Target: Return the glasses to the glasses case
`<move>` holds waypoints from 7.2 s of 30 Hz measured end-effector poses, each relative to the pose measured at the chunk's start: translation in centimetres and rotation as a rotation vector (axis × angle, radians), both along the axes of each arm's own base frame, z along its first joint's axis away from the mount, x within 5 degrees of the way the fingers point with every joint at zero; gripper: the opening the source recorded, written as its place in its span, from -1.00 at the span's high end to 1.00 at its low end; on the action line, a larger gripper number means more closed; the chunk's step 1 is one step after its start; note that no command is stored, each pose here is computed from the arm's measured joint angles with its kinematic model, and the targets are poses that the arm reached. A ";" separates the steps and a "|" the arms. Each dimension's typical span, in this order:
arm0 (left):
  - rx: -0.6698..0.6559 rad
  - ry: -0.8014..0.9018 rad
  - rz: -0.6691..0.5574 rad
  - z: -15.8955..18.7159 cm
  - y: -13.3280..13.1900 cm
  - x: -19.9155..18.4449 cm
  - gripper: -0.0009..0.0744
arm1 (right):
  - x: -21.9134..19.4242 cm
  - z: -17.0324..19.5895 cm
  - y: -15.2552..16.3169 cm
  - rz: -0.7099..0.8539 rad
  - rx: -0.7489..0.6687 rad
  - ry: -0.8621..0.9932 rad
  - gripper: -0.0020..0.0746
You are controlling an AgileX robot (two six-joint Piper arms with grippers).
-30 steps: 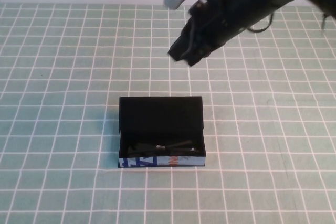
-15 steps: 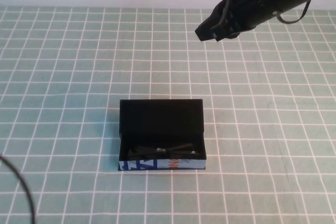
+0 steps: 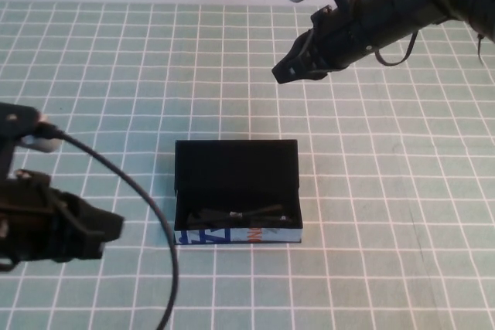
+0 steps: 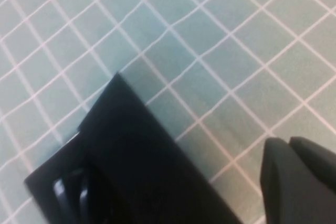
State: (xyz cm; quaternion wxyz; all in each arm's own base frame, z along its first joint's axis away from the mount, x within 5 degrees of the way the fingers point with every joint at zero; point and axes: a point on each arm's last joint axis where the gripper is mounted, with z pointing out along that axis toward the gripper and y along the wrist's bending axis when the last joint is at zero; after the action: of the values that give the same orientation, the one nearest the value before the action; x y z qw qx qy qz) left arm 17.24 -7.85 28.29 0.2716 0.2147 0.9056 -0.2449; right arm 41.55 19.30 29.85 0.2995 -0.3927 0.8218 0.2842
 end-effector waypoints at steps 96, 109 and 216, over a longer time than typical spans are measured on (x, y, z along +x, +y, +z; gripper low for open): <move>0.178 -0.091 0.035 -12.7 -9.4 3.4 0.97 | -5.6 -9.2 8.2 0.469 -0.233 0.206 0.98; 0.163 -0.136 -0.525 -8.2 -9.1 -1.5 0.97 | -5.8 -8.3 8.3 0.462 -0.199 0.203 0.98; -0.241 -0.940 0.341 -3.5 5.7 -12.4 0.97 | -38.4 0.3 -17.7 -0.510 0.214 -0.657 0.98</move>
State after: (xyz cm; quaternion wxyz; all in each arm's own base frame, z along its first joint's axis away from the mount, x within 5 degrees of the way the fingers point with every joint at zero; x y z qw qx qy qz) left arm 4.87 -2.13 24.83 0.7084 0.1179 0.6731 -0.1768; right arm 3.18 1.59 30.10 0.6450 -0.2131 0.7195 0.1446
